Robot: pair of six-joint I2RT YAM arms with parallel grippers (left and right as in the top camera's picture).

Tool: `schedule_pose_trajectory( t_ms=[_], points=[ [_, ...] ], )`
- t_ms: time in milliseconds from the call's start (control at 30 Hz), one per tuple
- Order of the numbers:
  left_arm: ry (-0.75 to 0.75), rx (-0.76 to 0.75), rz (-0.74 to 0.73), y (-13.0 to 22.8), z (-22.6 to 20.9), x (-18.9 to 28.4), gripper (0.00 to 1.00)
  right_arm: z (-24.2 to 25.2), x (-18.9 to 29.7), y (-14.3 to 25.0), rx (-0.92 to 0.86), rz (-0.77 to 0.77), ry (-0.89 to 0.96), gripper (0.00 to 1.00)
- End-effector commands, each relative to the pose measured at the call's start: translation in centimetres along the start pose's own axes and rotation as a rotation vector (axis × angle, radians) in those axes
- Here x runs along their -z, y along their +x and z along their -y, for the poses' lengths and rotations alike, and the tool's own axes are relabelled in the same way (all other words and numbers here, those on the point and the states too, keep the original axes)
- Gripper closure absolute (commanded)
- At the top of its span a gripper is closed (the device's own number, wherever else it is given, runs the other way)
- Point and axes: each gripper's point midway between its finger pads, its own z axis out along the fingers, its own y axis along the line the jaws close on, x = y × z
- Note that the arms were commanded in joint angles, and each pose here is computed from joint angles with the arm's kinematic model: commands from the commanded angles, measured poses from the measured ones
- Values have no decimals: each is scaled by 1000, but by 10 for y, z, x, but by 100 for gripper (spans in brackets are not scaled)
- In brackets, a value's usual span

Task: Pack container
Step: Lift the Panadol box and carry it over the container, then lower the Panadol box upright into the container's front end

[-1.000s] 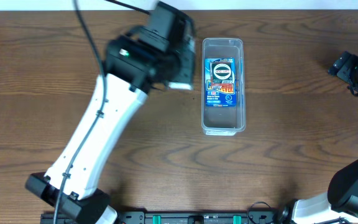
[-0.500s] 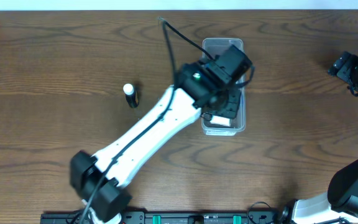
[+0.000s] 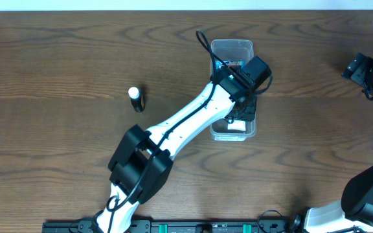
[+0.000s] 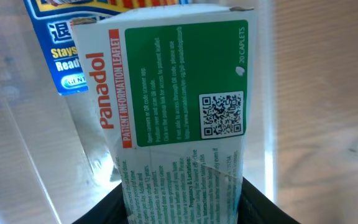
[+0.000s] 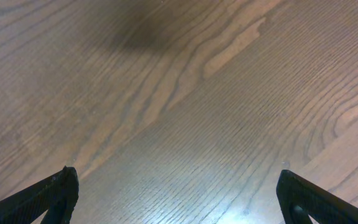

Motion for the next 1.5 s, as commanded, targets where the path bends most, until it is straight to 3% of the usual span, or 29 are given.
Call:
schedule_pose_trajectory(
  t_ms=[0, 467, 1467],
  points=[
    [-75, 14, 36, -7, -15, -6, 55, 4, -5, 2, 9, -11, 14, 1],
    [-69, 96, 62, -12, -13, -7, 55, 4, -5, 2, 9, -11, 14, 1],
    [-112, 20, -4, -1, -17, -50, 54, 4, -5, 2, 9, -11, 14, 1]
  ],
)
